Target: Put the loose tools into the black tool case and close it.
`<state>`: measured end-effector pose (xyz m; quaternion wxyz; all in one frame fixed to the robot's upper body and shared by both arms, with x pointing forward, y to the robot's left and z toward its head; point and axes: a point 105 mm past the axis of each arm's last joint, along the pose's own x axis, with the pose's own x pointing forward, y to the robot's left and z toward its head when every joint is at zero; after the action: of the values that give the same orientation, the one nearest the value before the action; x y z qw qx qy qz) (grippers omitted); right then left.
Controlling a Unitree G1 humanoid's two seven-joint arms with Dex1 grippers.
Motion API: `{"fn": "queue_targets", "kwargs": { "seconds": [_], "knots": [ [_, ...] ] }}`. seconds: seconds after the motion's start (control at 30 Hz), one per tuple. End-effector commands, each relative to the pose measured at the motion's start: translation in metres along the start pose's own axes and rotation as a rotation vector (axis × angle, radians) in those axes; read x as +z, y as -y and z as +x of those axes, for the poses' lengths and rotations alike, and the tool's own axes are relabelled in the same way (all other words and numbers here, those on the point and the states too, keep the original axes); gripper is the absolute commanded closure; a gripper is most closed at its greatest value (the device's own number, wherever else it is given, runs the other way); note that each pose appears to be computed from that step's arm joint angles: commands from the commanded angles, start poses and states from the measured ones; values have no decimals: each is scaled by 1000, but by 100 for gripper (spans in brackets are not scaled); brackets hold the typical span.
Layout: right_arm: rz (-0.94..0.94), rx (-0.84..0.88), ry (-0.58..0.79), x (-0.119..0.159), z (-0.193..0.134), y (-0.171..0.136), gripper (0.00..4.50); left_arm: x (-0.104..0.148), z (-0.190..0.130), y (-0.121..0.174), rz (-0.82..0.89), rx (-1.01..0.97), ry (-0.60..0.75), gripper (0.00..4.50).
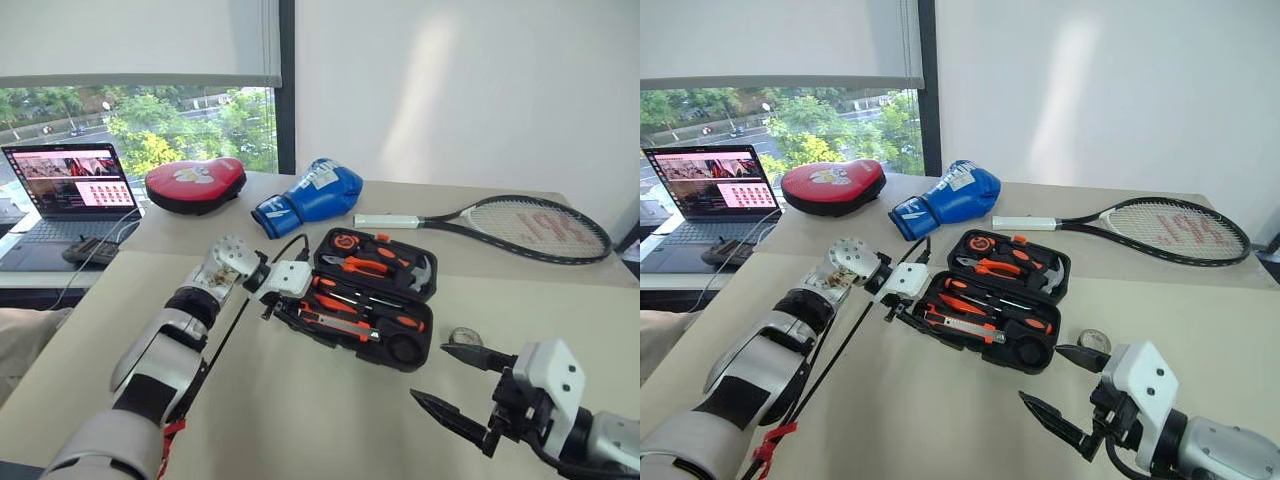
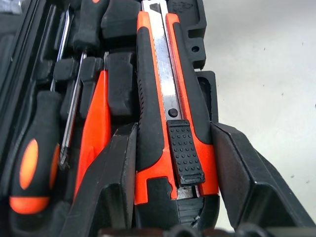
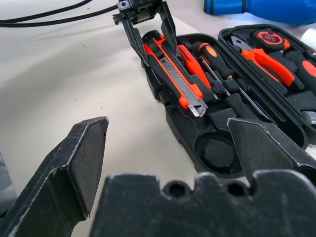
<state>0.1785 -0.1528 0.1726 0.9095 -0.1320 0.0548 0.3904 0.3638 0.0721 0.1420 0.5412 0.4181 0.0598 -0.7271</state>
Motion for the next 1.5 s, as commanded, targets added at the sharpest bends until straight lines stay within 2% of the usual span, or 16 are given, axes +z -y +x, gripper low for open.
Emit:
{"fn": "queue_targets", "kwargs": {
  "seconds": [0.03,0.2,0.27,0.37,0.43,0.47,0.53,0.57,0.67,0.83,0.9,1.0,1.17,1.33,1.4,1.5],
  "knots": [
    [-54,-17,36,10,-1,-1,0,2,0,-3,41,-12,-24,271],
    [-58,-13,28,10,-2,0,0,0,2,0,32,-54,-36,271],
    [-60,-12,26,10,-2,2,0,5,3,-5,27,-22,1,170],
    [-64,-9,29,11,-1,3,0,9,-3,-9,-2,1,31,85],
    [-67,-6,30,12,-1,4,0,18,-14,-19,-72,58,105,20],
    [-68,-5,29,12,-1,4,0,21,-19,-22,-91,80,135,3],
    [-70,-4,30,12,-1,4,0,26,-30,-25,-115,120,181,3],
    [-74,-2,31,13,-1,5,0,33,-38,-31,-162,163,255,3],
    [-79,2,35,14,1,5,0,40,-45,-41,-255,266,380,78],
    [-83,11,36,16,2,6,0,42,-24,-36,-470,445,527,258],
    [-81,18,30,16,1,5,0,35,-7,-23,-562,531,521,337],
    [-80,26,22,16,0,4,0,22,19,3,-592,590,419,441],
    [-84,34,3,15,-2,8,0,-27,51,39,-807,705,162,441],
    [-76,21,-32,13,1,15,0,-33,76,66,-859,609,77,441],
    [-53,-5,-57,9,3,21,0,-29,78,66,-856,617,108,441],
    [-7,-111,-72,9,7,39,0,10,57,39,-799,707,404,441]
  ]
}}
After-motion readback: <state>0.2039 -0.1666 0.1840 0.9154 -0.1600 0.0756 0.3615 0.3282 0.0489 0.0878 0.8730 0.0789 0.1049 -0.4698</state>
